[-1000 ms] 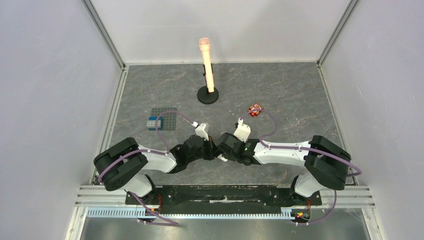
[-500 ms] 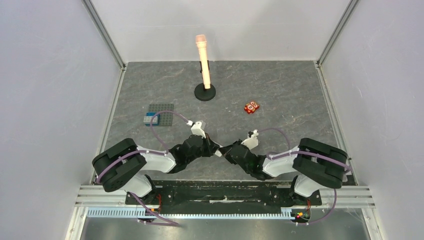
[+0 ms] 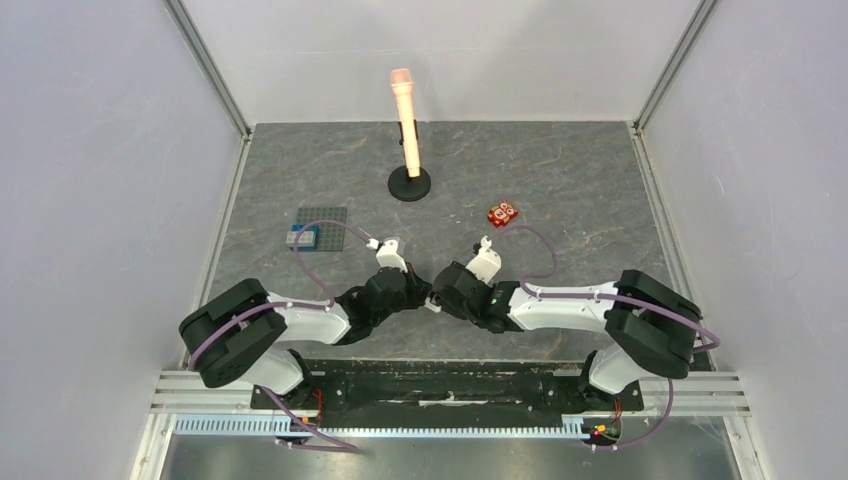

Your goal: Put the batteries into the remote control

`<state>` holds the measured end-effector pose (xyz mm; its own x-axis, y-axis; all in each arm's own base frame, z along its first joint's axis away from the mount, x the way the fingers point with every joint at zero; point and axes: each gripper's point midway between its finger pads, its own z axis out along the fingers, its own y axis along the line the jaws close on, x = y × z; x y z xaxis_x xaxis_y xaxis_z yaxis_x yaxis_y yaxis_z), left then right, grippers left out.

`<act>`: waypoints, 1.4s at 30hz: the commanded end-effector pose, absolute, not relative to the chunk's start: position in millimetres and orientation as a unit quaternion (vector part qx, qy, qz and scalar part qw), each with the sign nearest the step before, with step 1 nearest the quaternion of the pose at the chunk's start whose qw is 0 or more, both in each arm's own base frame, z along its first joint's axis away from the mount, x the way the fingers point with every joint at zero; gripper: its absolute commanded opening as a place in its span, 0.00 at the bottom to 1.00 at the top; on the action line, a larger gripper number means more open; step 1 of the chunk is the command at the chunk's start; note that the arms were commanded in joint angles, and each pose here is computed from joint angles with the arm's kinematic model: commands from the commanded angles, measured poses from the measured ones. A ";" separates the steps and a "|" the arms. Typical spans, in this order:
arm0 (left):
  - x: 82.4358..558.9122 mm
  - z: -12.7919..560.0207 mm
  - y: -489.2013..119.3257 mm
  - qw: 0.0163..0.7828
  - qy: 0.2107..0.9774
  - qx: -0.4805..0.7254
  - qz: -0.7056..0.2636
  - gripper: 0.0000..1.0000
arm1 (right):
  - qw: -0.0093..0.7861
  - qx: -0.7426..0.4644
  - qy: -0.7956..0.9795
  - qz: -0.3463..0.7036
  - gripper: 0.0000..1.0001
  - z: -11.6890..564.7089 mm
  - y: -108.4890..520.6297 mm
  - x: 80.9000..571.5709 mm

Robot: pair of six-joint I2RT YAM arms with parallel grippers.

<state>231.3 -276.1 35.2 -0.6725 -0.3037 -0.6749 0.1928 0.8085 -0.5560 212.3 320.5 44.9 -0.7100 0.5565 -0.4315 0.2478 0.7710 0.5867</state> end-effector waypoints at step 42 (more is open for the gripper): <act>236.8 79.6 -262.4 0.285 0.887 -0.030 -0.362 0.02 | 0.302 -0.307 0.893 0.131 0.00 56.1 333.8 230.1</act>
<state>226.7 -245.6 61.1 -0.8429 -0.2317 -0.4857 0.1265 0.7920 -0.5973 229.5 325.3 52.0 -0.6486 -0.4498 -0.6140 -0.5928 0.8045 0.0369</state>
